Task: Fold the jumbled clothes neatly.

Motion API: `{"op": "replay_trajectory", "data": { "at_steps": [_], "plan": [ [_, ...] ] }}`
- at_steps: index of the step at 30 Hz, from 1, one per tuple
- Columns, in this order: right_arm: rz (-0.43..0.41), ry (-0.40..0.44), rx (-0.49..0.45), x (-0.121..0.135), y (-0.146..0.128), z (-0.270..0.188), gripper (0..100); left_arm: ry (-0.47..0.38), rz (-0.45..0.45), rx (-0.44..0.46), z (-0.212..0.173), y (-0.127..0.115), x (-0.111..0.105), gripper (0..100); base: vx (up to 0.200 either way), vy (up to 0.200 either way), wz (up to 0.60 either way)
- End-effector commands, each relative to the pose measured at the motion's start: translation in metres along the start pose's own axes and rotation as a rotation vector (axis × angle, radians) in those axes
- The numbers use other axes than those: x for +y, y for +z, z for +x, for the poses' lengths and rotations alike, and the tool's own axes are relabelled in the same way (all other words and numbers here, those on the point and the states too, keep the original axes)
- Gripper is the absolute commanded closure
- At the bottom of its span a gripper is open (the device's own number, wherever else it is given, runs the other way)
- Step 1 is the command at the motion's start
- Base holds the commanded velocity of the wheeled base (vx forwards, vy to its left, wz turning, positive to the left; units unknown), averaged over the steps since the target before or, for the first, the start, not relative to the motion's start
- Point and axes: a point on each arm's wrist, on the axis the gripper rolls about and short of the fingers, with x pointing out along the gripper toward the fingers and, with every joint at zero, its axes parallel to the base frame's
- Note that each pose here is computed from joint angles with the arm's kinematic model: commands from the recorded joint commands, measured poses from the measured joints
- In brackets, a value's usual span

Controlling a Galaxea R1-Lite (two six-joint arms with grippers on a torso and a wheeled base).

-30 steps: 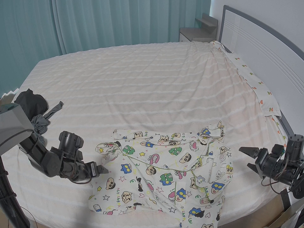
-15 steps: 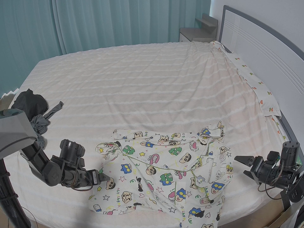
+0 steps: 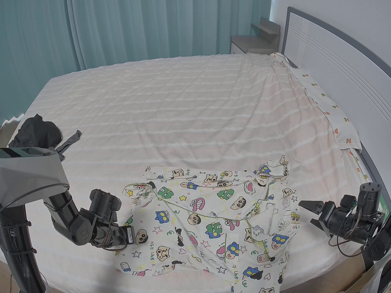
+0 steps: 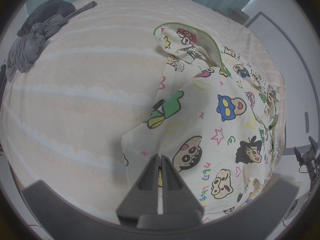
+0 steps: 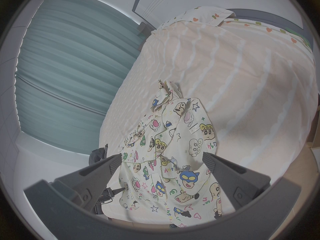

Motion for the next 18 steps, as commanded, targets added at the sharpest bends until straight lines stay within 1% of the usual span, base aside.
{"op": "replay_trajectory", "data": {
  "at_steps": [1,3,4,5,10,11,12,14,15,17,18],
  "plan": [
    [0.006,-0.02,0.02,-0.004,-0.004,-0.001,0,0.0,0.0,-0.003,0.001,0.0,0.0,100,0.0,0.0,0.0],
    [0.007,-0.022,0.02,-0.004,-0.004,-0.001,0,-0.003,0.002,-0.01,0.0,0.001,-0.001,100,0.0,0.0,0.0],
    [0.009,-0.023,0.021,-0.004,-0.004,-0.001,0,-0.011,0.003,-0.034,-0.004,0.003,-0.002,100,0.0,0.0,0.0],
    [0.008,-0.027,0.025,-0.005,-0.004,0.0,0,-0.023,0.002,-0.079,-0.014,0.009,-0.005,100,0.0,0.0,0.0],
    [0.011,-0.039,0.033,-0.007,-0.005,0.002,0,-0.06,0.004,-0.188,-0.041,0.025,-0.011,100,0.0,0.0,0.0],
    [0.011,-0.039,0.033,-0.007,-0.005,0.002,0,-0.06,0.004,-0.188,-0.041,0.025,-0.011,100,0.0,0.0,0.0],
    [0.014,-0.043,0.031,-0.008,-0.005,0.003,0,-0.07,0.008,-0.223,-0.051,0.029,-0.012,100,0.0,0.0,0.0],
    [0.016,-0.046,0.032,-0.009,-0.005,0.003,0,-0.075,0.013,-0.234,-0.055,0.03,-0.013,100,0.0,0.0,0.0],
    [0.017,-0.055,0.035,-0.01,-0.005,0.004,0,-0.077,0.03,-0.245,-0.062,0.03,-0.013,100,0.0,0.0,0.0],
    [0.021,-0.063,0.037,-0.012,-0.005,0.005,0,-0.067,0.039,-0.234,-0.064,0.028,-0.011,100,0.0,0.0,0.0],
    [0.025,-0.07,0.037,-0.013,-0.005,0.006,0,-0.058,0.046,-0.215,-0.063,0.025,-0.01,100,0.0,0.0,0.0]
  ]
}}
